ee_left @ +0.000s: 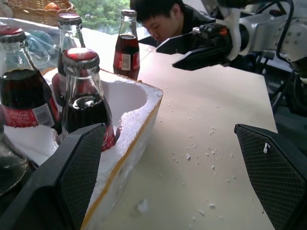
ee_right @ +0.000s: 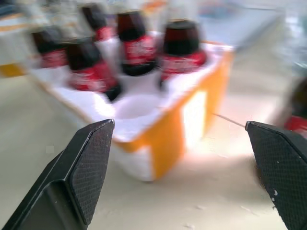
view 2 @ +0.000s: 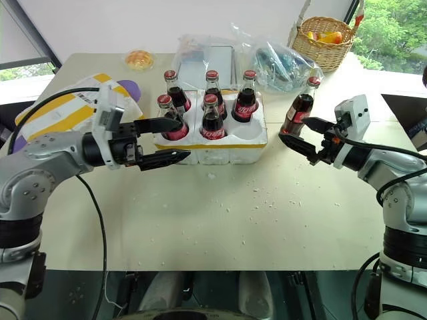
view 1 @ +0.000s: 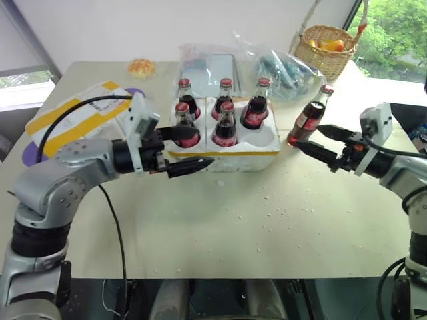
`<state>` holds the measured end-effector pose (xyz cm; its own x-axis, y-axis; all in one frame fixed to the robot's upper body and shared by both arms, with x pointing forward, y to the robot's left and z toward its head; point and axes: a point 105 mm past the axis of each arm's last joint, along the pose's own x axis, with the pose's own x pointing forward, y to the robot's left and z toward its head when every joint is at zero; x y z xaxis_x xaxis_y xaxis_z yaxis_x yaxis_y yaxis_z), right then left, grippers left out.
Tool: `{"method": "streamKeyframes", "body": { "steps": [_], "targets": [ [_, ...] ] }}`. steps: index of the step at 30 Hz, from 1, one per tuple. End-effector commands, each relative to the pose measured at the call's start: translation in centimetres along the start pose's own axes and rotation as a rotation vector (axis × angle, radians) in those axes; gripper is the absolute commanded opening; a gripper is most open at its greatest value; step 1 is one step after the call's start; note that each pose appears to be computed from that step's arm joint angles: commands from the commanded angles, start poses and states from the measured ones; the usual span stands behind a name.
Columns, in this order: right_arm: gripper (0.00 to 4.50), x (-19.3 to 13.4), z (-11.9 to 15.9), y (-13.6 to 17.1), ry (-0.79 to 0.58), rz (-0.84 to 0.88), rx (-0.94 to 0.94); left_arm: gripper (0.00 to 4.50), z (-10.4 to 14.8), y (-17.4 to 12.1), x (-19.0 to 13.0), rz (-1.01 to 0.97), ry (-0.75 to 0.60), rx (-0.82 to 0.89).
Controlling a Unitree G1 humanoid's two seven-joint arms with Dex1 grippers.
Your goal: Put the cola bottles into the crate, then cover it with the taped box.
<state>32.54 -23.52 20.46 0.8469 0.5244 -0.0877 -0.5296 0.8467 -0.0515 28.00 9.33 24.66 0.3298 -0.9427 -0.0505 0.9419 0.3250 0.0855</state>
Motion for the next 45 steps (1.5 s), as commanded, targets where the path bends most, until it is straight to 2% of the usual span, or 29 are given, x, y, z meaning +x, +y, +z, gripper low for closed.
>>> {"method": "streamKeyframes", "body": {
  "steps": [1, 5, 10, 28, 31, 33, 38, 45],
  "targets": [
    [4.48, 0.2, 0.2, -1.4, -0.034, -0.115, -0.034, 4.5, 1.2, -0.1, 0.0, -0.021, -0.019, 0.058],
    [4.48, 1.4, -0.6, -2.4, -0.04, -0.179, -0.016, 4.5, 1.3, 0.1, -0.1, -0.024, -0.011, 0.073],
    [4.48, 2.7, -0.1, -4.3, -0.1, -0.253, 0.052, 4.5, 1.5, 0.0, -0.6, -0.014, -0.003, 0.091],
    [4.48, 8.2, 0.0, -5.7, -0.116, -0.234, 0.066, 4.5, 1.7, -0.4, -1.3, 0.029, 0.003, 0.102],
    [3.61, 8.3, 0.1, -6.1, -0.129, -0.237, 0.093, 4.5, 1.7, -0.3, -1.4, 0.035, 0.003, 0.104],
    [2.64, 8.4, 0.0, -6.1, -0.127, -0.232, 0.087, 4.5, 1.8, -0.3, -1.4, 0.037, 0.003, 0.105],
    [2.63, 7.8, 0.4, -6.4, -0.141, -0.234, 0.076, 4.5, 1.8, -0.2, -1.6, 0.04, 0.001, 0.102],
    [2.63, 6.5, 5.5, -6.0, -0.269, -0.168, 0.016, 4.5, 1.7, -0.2, -2.0, 0.04, 0.006, 0.098]
  ]
}}
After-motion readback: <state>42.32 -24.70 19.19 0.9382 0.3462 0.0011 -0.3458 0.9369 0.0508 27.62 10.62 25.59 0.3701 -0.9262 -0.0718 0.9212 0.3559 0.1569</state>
